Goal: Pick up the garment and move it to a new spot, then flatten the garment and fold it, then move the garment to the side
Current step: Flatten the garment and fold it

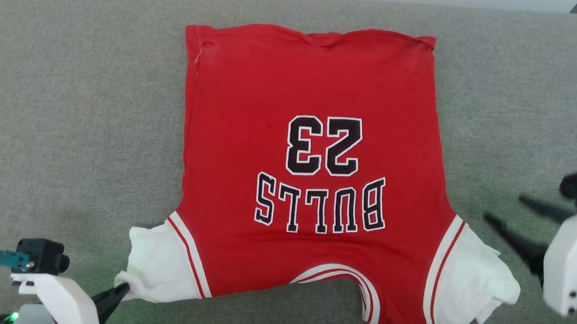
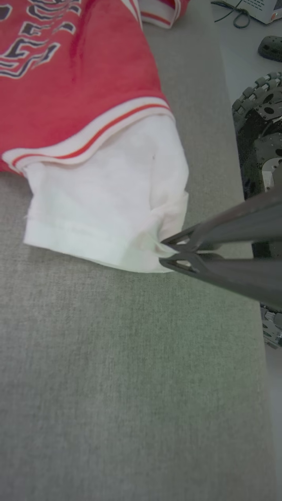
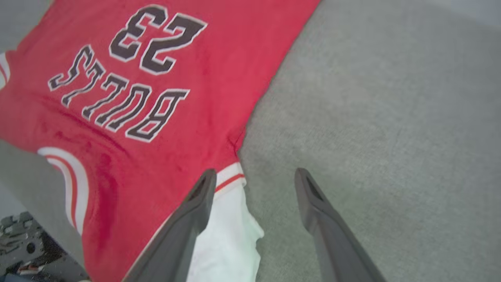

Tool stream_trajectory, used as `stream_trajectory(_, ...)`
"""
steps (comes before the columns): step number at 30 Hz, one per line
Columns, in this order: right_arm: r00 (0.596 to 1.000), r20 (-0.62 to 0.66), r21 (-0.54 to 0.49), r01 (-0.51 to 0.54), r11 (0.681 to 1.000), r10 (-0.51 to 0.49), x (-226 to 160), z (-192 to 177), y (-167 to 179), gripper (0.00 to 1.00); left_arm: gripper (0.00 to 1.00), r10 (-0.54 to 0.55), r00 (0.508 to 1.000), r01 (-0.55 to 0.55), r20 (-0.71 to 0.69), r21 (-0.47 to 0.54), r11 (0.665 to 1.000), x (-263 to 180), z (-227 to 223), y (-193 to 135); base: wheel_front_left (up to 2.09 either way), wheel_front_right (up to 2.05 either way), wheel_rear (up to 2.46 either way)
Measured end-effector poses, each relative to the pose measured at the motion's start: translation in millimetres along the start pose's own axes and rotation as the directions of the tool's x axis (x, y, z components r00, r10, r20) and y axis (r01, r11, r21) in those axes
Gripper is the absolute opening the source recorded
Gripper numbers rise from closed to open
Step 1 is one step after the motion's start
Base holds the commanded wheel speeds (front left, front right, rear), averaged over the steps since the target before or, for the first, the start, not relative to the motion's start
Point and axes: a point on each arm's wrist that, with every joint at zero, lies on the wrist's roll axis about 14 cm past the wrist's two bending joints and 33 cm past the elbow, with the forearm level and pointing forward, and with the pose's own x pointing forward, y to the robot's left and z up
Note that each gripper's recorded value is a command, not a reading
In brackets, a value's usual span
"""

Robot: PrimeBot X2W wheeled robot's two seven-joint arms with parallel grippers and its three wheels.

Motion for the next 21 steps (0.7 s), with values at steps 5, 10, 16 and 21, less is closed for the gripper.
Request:
stream_trajectory(5,0.986,0.149,0.017,0.069,0.997,-0.071,10,51,-11,1.0,0.0,-0.018,1.0,0.018,0.012,0.006,1.0,8,9,-4,0.0,0.0,0.0)
stream_trajectory(10,0.965,0.24,0.051,0.091,0.994,-0.101,41,97,-21,1.0,0.0,-0.027,0.999,0.026,0.022,0.023,0.999,16,17,-6,0.0,0.0,0.0)
stream_trajectory(16,0.964,0.229,0.073,0.121,0.99,-0.135,91,130,-42,1.0,0.0,-0.043,0.999,0.042,0.027,0.037,0.998,24,27,-9,0.0,0.0,0.0)
stream_trajectory(21,0.978,0.138,0.092,0.142,0.986,-0.154,136,139,-56,1.0,0.0,-0.04,0.999,0.039,0.029,0.048,0.998,31,32,-6,0.0,0.0,0.0)
